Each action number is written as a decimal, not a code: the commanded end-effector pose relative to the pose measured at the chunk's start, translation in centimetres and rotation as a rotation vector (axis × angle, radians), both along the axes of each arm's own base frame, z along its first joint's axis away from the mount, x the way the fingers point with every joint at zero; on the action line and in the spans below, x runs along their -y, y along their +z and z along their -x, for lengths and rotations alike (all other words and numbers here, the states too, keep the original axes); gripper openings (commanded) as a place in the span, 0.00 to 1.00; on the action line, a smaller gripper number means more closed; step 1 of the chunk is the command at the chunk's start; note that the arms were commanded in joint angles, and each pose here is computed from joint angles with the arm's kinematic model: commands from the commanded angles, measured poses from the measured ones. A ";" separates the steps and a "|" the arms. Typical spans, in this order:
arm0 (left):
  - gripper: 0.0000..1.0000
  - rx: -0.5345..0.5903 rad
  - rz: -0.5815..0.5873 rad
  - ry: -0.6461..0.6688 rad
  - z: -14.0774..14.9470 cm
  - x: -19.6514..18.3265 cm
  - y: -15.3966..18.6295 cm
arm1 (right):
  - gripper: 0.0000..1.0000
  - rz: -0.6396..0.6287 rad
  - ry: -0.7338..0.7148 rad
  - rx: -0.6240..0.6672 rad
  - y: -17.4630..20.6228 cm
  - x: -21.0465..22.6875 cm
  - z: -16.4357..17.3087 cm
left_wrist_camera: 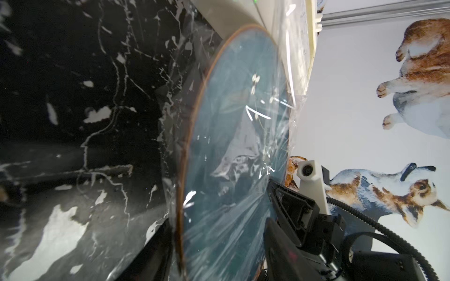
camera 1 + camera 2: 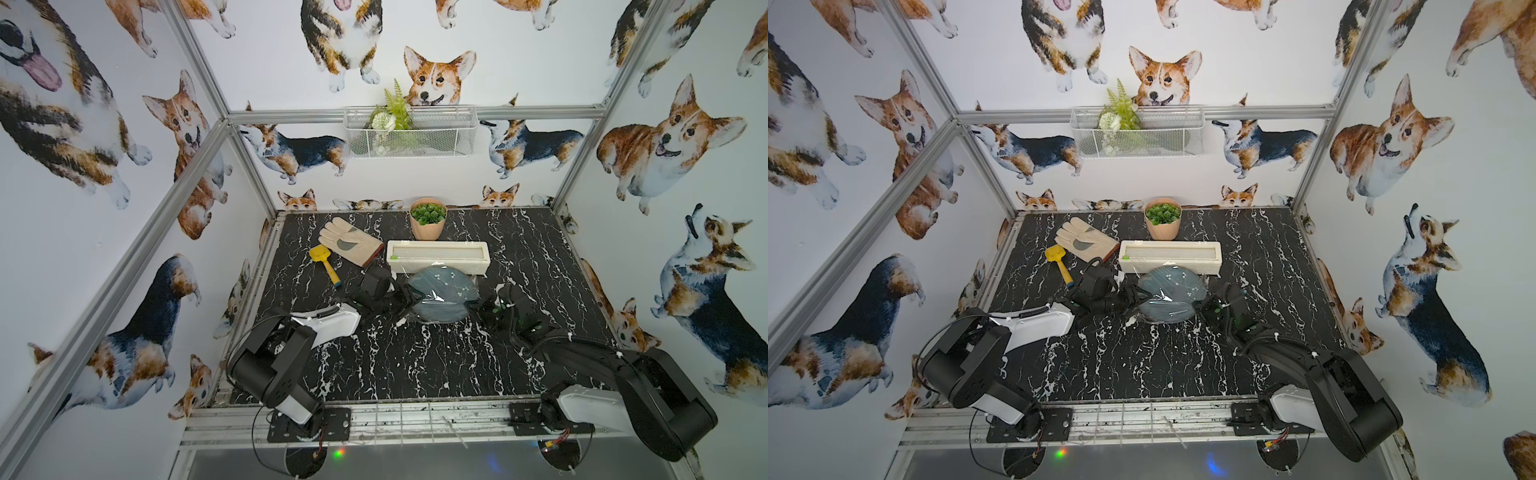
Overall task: Wrap the plate with plastic wrap
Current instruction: Cover the plate with plastic wrap.
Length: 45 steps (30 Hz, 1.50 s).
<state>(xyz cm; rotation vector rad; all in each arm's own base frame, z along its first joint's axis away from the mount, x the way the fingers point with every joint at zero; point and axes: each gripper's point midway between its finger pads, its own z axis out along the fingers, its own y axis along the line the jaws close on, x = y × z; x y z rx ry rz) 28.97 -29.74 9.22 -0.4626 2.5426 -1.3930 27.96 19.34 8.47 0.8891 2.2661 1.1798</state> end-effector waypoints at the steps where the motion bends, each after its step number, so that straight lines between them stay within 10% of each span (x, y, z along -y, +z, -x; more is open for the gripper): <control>1: 0.60 0.017 0.055 0.003 -0.4 1.0 1.2 | 0.00 -0.191 -0.034 0.101 5.1 -1.6 -2.1; 9: 0.56 0.025 0.106 0.019 -0.9 3.7 1.1 | 0.00 -0.223 -0.023 0.086 4.9 -2.7 -2.3; 27: 0.16 0.012 0.125 0.030 0.0 4.1 -0.2 | 0.00 -0.166 -0.041 0.025 2.9 -2.3 -1.3; 34: 0.55 0.020 -0.003 0.017 1.9 1.5 -1.4 | 0.00 -0.091 -0.008 -0.024 1.2 -1.6 0.1; 45: 0.62 0.018 -0.153 0.055 2.1 -2.9 -2.5 | 0.00 -0.054 0.058 -0.060 -2.1 -1.8 1.2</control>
